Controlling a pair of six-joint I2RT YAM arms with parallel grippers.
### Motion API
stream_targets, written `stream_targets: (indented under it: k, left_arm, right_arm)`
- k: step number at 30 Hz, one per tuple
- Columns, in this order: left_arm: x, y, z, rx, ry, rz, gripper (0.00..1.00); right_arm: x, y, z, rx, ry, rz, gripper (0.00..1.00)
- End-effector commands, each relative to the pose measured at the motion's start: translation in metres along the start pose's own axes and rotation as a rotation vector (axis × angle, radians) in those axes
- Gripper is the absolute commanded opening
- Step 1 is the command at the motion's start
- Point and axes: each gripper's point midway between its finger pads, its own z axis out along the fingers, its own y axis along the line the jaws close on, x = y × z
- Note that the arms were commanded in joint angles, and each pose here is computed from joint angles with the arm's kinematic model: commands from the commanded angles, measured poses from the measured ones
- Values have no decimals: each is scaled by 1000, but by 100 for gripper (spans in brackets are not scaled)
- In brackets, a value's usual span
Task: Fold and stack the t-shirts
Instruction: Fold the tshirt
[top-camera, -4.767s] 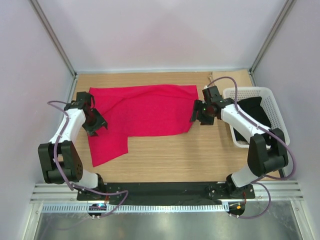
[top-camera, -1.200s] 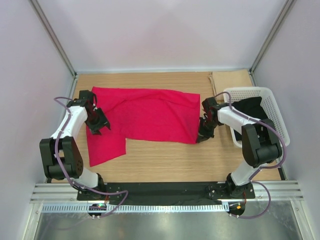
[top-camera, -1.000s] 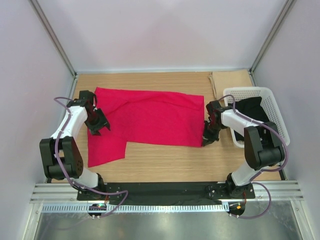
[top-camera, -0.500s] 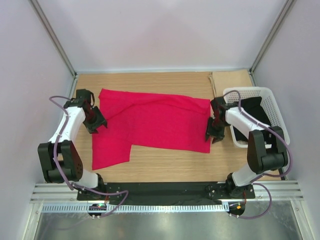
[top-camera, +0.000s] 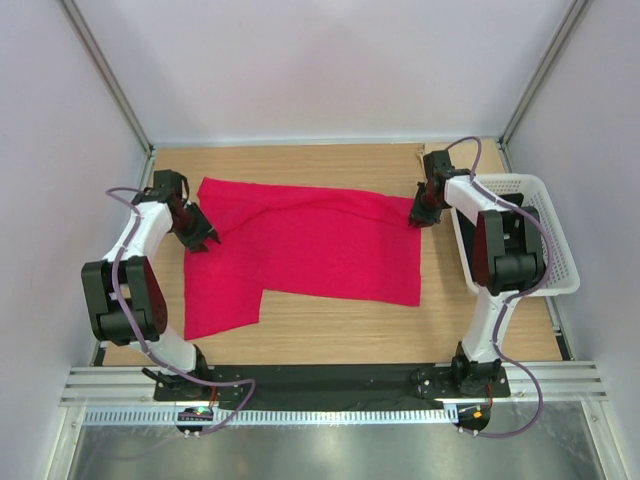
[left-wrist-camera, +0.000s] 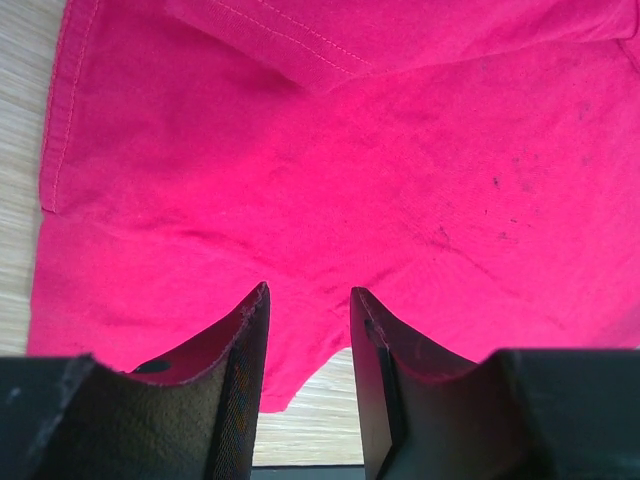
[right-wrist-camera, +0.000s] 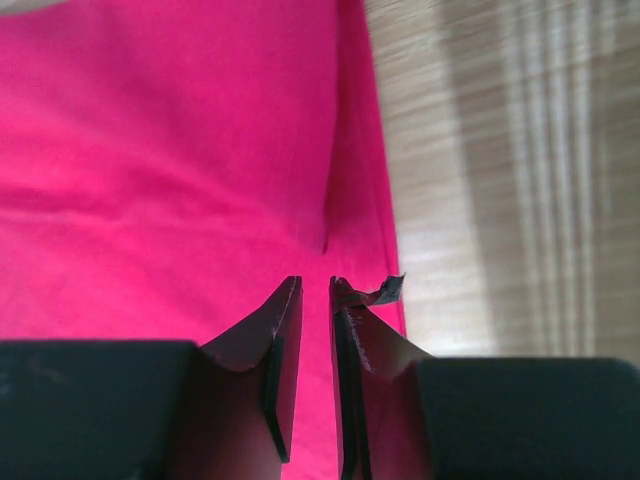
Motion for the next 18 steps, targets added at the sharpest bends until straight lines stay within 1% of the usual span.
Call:
stream_targets:
  k: [1,3,8,11,14,17,18]
  left_arm:
    - [-8,-11,-3,50,-14,18,39]
    - [-9,-14,-6,59,-15,19,39]
    - [-21,-15,-8,50,-51,19,42]
    - [-31,-20,-9,43,-52,19,42]
    - [-47,-19,-15,30,-97,11,43]
    - [-75,-15,-21,26,-150,-5,47]
    - [-83,-13,-23,29,-165,3,50]
  right_arm:
    - [-22,17,3,-71,-35,41,26]
    - [-22,17,8,-65,-24,60,31]
    - [-21,14,13,-51,-14,70,33]
    - [-19,12,19,-50,-1,70,33]
    - [-16,10,23,-42,14,70,29]
    - [-19,10,22,-40,7,61,23]
    - [-19,10,23,-34,11,58,22]
